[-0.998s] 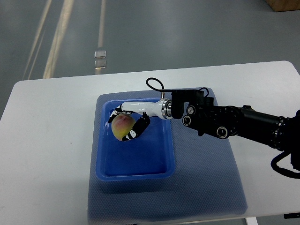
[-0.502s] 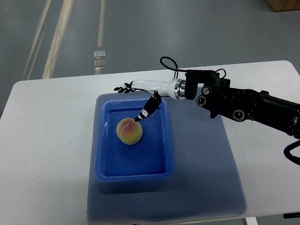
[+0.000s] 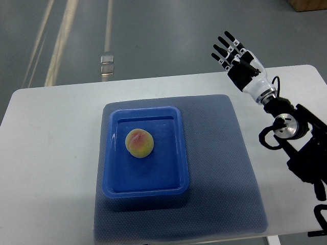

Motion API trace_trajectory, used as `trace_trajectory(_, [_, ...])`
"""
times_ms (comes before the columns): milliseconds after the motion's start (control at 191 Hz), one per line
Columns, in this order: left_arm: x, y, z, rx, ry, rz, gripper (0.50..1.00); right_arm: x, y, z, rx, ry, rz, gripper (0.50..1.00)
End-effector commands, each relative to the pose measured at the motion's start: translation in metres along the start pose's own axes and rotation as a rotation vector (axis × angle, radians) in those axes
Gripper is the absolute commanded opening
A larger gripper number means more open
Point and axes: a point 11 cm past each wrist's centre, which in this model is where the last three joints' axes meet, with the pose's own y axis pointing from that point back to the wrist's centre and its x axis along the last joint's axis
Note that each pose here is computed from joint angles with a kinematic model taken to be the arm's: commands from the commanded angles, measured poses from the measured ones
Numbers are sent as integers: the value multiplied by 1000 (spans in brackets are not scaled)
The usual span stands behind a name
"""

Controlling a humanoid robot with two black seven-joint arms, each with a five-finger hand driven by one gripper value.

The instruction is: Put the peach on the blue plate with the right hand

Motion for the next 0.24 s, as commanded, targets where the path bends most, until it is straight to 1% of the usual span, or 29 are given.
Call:
trace_trajectory(0, [0, 0, 0, 0, -1, 3, 1000, 18, 13, 13, 78, -109, 83, 934])
trace_trajectory(94, [0, 0, 0, 0, -1, 5, 1000, 21, 15, 8, 127, -113, 93, 934])
trace_trajectory(235, [0, 0, 0, 0, -1, 5, 1000, 21, 16, 9, 127, -111, 94, 934])
